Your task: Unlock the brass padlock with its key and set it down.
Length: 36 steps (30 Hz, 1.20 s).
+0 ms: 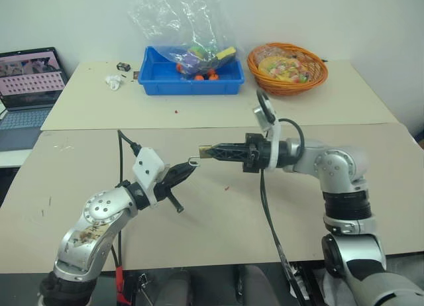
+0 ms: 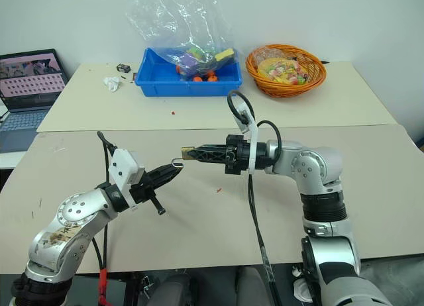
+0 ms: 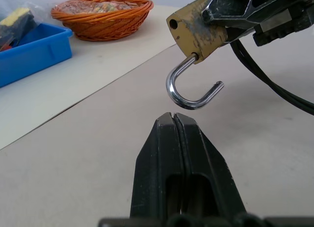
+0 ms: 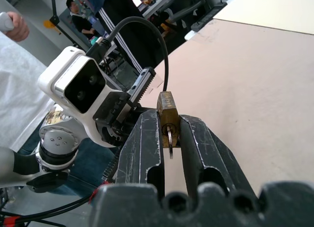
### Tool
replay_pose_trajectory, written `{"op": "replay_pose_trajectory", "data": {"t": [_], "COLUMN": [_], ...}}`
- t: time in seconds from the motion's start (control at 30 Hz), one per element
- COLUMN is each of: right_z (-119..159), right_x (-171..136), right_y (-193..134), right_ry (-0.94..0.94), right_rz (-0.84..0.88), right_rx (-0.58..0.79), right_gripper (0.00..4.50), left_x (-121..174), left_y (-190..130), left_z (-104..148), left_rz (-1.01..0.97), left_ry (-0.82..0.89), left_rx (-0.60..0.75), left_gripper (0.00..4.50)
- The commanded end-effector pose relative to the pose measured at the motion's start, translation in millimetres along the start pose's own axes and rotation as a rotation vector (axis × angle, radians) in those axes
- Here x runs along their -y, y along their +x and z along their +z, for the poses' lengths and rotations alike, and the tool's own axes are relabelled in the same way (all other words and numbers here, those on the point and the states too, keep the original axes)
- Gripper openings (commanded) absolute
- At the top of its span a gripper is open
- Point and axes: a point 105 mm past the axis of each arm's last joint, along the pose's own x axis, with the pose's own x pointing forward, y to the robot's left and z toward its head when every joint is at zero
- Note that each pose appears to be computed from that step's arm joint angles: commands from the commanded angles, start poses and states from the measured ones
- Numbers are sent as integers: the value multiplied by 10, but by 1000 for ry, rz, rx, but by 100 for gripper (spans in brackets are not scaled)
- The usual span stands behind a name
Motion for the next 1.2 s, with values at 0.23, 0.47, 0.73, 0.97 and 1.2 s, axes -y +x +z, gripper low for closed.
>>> {"op": "replay_pose_trajectory", "data": {"t": [0.23,0.47,0.73,0.97,1.2], "right_z": [78,-671,-879,-922,-953], "right_x": [287,434,538,606,616], "right_y": [-403,-556,-570,-610,-633], "right_ry": [256,432,468,498,510], "right_rz": [-128,-265,-323,-368,-382], "right_rx": [3,-262,-287,-260,-252], "right_gripper": [13,13,13,13,13], "left_x": [21,161,231,251,278], "left_y": [-238,-170,-124,-112,-107], "left_z": [-81,119,213,145,-22], "left_rz": [-28,-167,-200,-222,-271], "left_ry": [133,358,350,284,164], "left_rx": [-68,1,34,-9,-135], "left_gripper": [6,6,6,6,6]}}
